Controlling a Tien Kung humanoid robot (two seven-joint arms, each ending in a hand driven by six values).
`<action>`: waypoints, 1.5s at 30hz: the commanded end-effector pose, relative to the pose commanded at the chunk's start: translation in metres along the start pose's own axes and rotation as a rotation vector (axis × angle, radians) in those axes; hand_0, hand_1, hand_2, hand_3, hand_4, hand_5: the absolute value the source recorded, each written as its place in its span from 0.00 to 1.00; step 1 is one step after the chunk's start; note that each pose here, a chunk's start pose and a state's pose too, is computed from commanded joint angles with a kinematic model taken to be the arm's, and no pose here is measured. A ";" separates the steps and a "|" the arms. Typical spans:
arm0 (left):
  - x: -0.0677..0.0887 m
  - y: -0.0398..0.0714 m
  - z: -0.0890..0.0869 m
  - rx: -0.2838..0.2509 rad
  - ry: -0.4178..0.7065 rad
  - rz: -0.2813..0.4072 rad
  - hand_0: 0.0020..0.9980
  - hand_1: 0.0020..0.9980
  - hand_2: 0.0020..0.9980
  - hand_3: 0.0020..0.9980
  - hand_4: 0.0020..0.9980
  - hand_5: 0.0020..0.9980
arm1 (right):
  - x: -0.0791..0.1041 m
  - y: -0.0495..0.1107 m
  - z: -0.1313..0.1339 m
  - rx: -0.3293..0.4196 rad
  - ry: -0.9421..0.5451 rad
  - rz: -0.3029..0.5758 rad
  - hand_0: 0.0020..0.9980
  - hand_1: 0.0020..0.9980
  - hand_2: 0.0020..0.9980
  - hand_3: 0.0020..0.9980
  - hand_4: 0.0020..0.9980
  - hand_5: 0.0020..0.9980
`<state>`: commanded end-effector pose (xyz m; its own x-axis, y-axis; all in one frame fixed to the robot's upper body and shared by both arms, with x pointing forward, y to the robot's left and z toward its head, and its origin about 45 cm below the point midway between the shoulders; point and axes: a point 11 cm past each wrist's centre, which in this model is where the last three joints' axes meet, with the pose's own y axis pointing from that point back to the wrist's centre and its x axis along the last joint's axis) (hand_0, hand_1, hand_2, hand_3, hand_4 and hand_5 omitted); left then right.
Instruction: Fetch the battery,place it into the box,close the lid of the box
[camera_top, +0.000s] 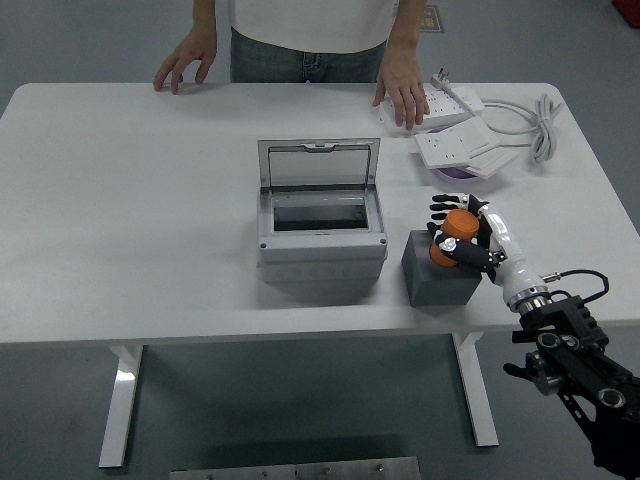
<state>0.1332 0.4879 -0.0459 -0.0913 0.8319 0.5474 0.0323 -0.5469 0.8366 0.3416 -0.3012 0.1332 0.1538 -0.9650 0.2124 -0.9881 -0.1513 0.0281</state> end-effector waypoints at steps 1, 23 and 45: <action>0.000 0.000 0.000 0.000 -0.001 0.000 0.63 0.68 0.56 0.59 0.54 0.00 | 0.000 0.000 0.000 0.001 -0.001 0.001 0.51 0.61 0.62 0.59 0.64 0.00; -0.001 0.000 -0.001 0.001 -0.015 0.007 0.63 0.68 0.56 0.59 0.54 0.00 | -0.001 -0.003 -0.004 0.017 -0.005 0.018 0.50 0.58 0.61 0.57 0.59 0.00; 0.002 -0.001 -0.002 0.000 -0.012 0.014 0.64 0.69 0.56 0.59 0.54 0.00 | -0.003 -0.002 -0.003 0.018 -0.001 0.008 0.33 0.46 0.53 0.56 0.55 0.00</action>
<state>0.1308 0.4899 -0.0455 -0.0792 0.8252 0.5592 0.0339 -0.5584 0.8289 0.3428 -0.2969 0.1357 0.1462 -0.9664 0.2115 -0.9890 -0.1476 0.0092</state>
